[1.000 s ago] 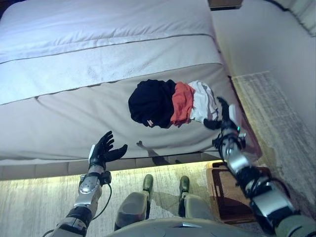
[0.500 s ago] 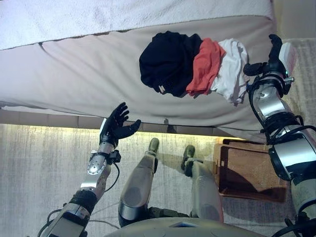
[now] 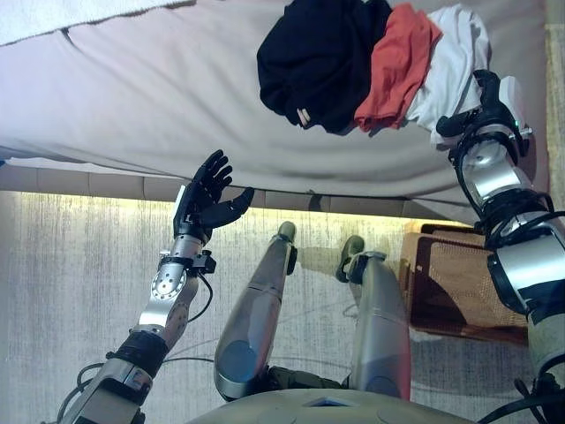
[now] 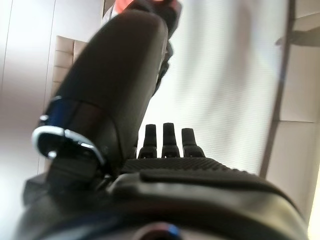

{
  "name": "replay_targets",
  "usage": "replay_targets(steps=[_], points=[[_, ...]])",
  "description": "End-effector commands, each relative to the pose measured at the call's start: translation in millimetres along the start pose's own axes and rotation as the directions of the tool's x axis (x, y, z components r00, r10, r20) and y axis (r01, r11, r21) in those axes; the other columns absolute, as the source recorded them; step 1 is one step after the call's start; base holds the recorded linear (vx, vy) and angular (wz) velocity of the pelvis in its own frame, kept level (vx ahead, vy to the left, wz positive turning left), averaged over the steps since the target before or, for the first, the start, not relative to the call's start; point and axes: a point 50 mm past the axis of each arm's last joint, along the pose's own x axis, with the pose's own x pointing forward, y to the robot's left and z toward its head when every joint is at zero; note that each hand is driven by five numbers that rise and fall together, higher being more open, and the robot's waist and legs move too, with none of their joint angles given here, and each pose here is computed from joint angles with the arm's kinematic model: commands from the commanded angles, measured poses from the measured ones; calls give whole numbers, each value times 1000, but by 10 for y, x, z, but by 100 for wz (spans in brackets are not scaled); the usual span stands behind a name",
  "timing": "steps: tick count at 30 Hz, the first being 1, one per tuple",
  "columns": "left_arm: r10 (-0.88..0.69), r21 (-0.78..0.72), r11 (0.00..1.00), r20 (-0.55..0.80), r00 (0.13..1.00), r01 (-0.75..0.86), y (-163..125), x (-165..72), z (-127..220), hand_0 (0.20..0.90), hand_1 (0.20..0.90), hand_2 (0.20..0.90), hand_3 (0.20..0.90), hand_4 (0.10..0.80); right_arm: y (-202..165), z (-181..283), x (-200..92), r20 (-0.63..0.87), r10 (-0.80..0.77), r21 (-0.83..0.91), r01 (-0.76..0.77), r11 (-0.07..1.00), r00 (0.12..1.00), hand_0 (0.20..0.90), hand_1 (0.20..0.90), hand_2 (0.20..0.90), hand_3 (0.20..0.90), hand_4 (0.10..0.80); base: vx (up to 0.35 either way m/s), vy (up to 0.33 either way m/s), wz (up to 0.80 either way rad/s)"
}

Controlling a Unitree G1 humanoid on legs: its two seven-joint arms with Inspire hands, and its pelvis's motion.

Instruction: Pick up the clothes from the bed and place them into the basket

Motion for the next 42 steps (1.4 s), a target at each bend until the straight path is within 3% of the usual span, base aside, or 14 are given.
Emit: replay_targets(steps=[1, 9, 10, 11, 12, 18, 34, 42], points=[[-31, -35, 999, 214, 976, 39, -56, -15, 381, 900, 900, 900, 900, 800, -625, 275, 153, 89, -139, -37, 142, 989, 986, 900, 900, 900, 900, 800, 65, -23, 5], [-59, -36, 997, 254, 965, 71, -33, -91, 509, 900, 900, 900, 900, 800, -884, 427, 193, 101, -149, -83, 158, 984, 984, 900, 900, 900, 900, 800, -13, -16, 3], [-66, -27, 997, 259, 964, 75, -39, -99, 520, 900, 900, 900, 900, 800, -914, 446, 194, 107, -157, -72, 165, 984, 982, 773, 773, 773, 752, 652, -23, -27, 6], [-66, -22, 997, 258, 964, 74, -23, -103, 533, 900, 900, 900, 900, 800, -953, 476, 192, 129, -163, -65, 172, 983, 978, 434, 434, 434, 356, 256, -16, -23, 9], [-65, -22, 997, 257, 964, 73, -20, -103, 533, 900, 900, 900, 900, 800, -956, 477, 192, 130, -164, -64, 173, 983, 978, 300, 300, 300, 200, 100, -13, -26, 18], [-77, -15, 996, 248, 966, 83, 35, -163, 518, 900, 900, 900, 900, 800, -1053, 426, 187, 134, -221, -53, 230, 972, 966, 300, 300, 300, 200, 100, 8, -15, 8], [-76, -3, 997, 175, 982, 78, 67, -180, 413, 900, 900, 900, 900, 800, -1055, -80, 152, 43, -163, -75, 166, 983, 986, 300, 300, 300, 200, 100, 71, 34, -9], [-61, 7, 998, 162, 985, 60, 9, -130, 340, 900, 900, 900, 900, 800, -1240, -178, 81, 136, -171, -41, 178, 983, 976, 300, 300, 300, 200, 100, 80, 37, -19]])
